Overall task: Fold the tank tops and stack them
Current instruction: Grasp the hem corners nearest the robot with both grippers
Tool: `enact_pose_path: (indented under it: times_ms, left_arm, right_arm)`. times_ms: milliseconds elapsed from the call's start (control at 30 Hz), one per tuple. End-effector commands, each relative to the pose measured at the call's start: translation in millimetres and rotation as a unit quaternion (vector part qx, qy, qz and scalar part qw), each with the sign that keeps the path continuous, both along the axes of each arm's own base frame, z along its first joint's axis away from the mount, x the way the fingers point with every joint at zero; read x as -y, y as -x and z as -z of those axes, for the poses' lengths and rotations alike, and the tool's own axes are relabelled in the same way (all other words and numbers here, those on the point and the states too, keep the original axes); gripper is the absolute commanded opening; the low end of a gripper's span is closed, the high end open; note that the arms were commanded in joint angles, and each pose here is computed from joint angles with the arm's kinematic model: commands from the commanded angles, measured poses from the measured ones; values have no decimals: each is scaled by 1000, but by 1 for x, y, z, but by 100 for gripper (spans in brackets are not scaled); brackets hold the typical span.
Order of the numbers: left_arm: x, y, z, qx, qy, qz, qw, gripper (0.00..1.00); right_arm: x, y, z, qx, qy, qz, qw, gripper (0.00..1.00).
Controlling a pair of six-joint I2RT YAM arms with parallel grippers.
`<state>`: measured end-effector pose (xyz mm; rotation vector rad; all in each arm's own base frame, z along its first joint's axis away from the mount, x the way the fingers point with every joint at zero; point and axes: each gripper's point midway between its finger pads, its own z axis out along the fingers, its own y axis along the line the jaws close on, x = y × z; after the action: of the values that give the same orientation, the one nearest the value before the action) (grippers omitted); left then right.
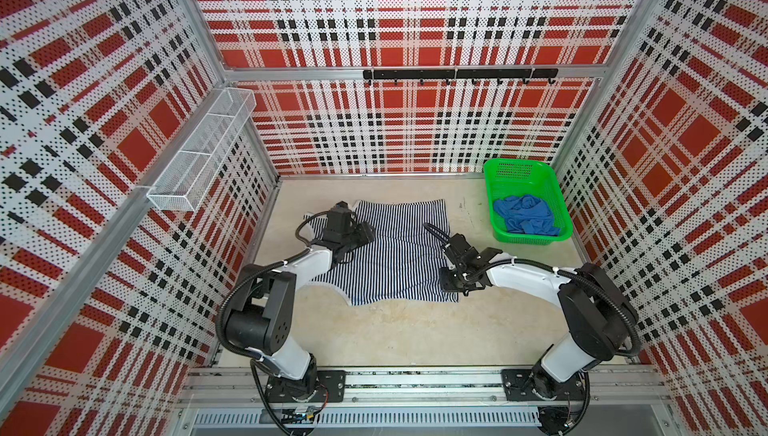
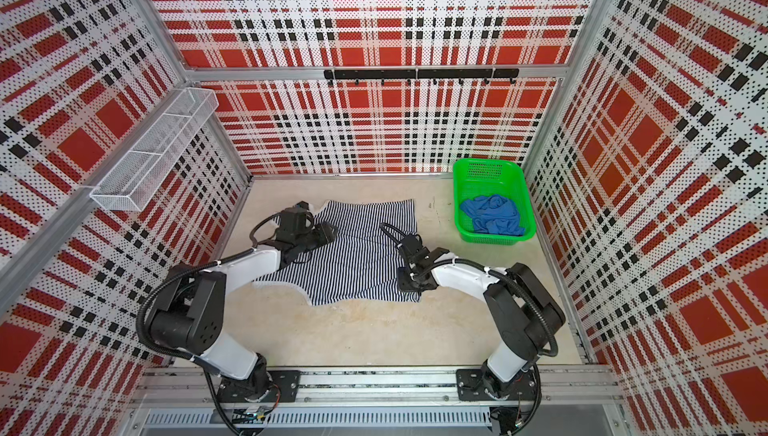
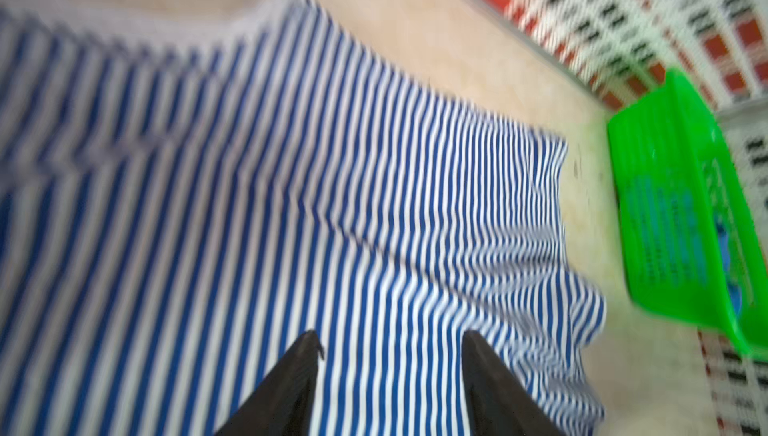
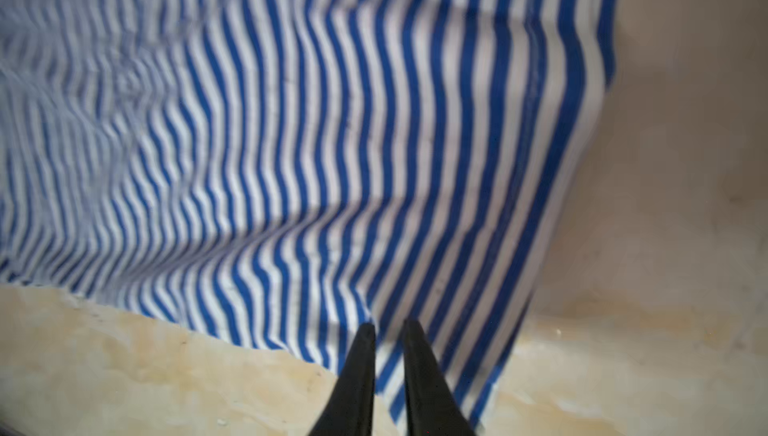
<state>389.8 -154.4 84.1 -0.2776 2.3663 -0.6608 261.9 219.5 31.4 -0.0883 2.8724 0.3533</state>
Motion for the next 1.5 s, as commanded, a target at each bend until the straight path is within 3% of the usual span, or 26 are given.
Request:
enact_pose_path:
  times_ms: [0,200,367,500,600,733,967,1267,1467]
  left_arm:
    - [11,55,36,-67,8,-2,998,58]
    - [-6,117,79,-127,6,-31,991,57]
    - [-36,130,95,-154,-48,-41,986,57]
    - [-33,115,70,-138,-77,-22,987,59]
    - [-27,111,33,-117,-92,-16,989,63]
    - [-49,139,8,-141,-121,-42,982,65]
    - [-65,182,12,-162,-52,-108,980,60]
    - [-70,164,23,-122,20,-168,978,59]
    - [-75,165,49,-136,12,-178,975,59]
  right_arm:
    - [19,-2,3,3,27,31,999,16]
    - [61,1,23,-3,89,63,994,15]
    - [87,-2,24,0,96,91,991,15]
    - [94,-7,6,16,98,92,991,16]
    - [83,0,-14,16,59,85,995,25]
    - [65,29,-31,-9,13,73,997,38]
    - [43,56,-36,-42,-42,63,996,45]
    - [9,59,-25,-46,-97,60,992,53]
    - [3,54,-11,-53,-102,73,991,53]
